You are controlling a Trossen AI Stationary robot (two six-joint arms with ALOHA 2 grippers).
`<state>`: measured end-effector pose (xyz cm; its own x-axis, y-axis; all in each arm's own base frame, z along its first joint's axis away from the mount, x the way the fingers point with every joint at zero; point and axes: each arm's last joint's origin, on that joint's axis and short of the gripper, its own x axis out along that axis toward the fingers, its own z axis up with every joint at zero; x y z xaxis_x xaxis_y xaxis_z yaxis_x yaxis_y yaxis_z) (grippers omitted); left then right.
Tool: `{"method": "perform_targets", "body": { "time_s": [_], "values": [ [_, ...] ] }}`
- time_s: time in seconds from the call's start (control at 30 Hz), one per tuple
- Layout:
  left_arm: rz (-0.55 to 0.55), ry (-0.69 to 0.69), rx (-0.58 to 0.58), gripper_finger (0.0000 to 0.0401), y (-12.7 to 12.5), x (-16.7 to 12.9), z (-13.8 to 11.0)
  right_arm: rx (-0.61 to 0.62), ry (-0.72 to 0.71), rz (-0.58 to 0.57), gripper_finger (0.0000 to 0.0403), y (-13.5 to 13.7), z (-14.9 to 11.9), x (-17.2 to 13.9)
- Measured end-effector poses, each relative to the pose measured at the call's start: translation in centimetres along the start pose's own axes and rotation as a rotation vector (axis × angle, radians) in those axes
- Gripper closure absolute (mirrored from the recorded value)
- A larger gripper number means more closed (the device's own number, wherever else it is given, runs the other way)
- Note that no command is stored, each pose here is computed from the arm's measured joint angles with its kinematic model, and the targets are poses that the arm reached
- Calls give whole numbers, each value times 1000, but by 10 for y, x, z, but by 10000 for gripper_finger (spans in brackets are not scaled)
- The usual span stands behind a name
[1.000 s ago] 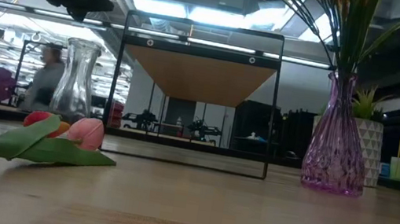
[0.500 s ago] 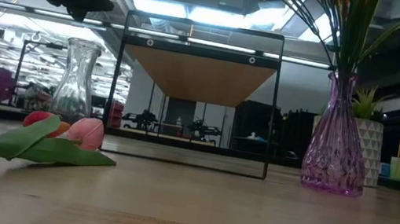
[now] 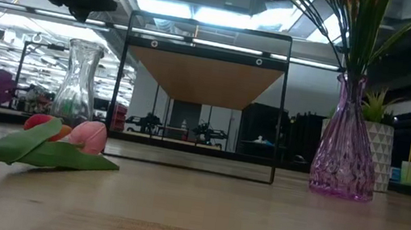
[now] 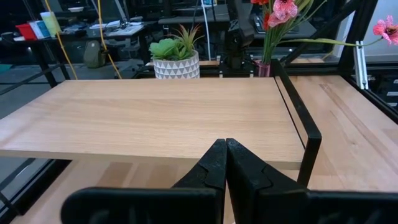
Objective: Pick and place flowers into a vace then onto a shelf
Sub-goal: Put the white tulip into the purple vase
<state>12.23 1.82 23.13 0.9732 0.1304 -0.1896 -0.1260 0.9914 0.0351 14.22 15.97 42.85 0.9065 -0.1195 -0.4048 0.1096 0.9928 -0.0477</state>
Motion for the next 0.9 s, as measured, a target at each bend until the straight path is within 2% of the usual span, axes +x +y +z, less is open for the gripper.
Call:
{"method": "perform_targets", "body": {
  "time_s": [0.1, 0.17, 0.27, 0.33, 0.47, 0.63, 0.73, 0.9],
  "values": [
    [0, 0, 0, 397, 0, 0, 0, -22, 6, 73, 400, -18, 0, -9],
    [0, 0, 0, 397, 0, 0, 0, -6, 23, 123, 400, -29, -8, -10],
    [0, 0, 0, 397, 0, 0, 0, 27, 14, 137, 400, -46, -25, -9],
    [0, 0, 0, 397, 0, 0, 0, 12, -38, 138, 400, -55, -37, -8],
    [0, 0, 0, 397, 0, 0, 0, -68, -228, 153, 400, -75, -47, -15],
    [0, 4, -3, 397, 0, 0, 0, -114, -382, 78, 400, -101, -68, -19],
    [0, 5, -3, 397, 0, 0, 0, -140, -380, -25, 400, -110, -92, -12],
    [0, 1, -3, 397, 0, 0, 0, -95, -424, -45, 400, -111, -123, 2]
  ]
}}
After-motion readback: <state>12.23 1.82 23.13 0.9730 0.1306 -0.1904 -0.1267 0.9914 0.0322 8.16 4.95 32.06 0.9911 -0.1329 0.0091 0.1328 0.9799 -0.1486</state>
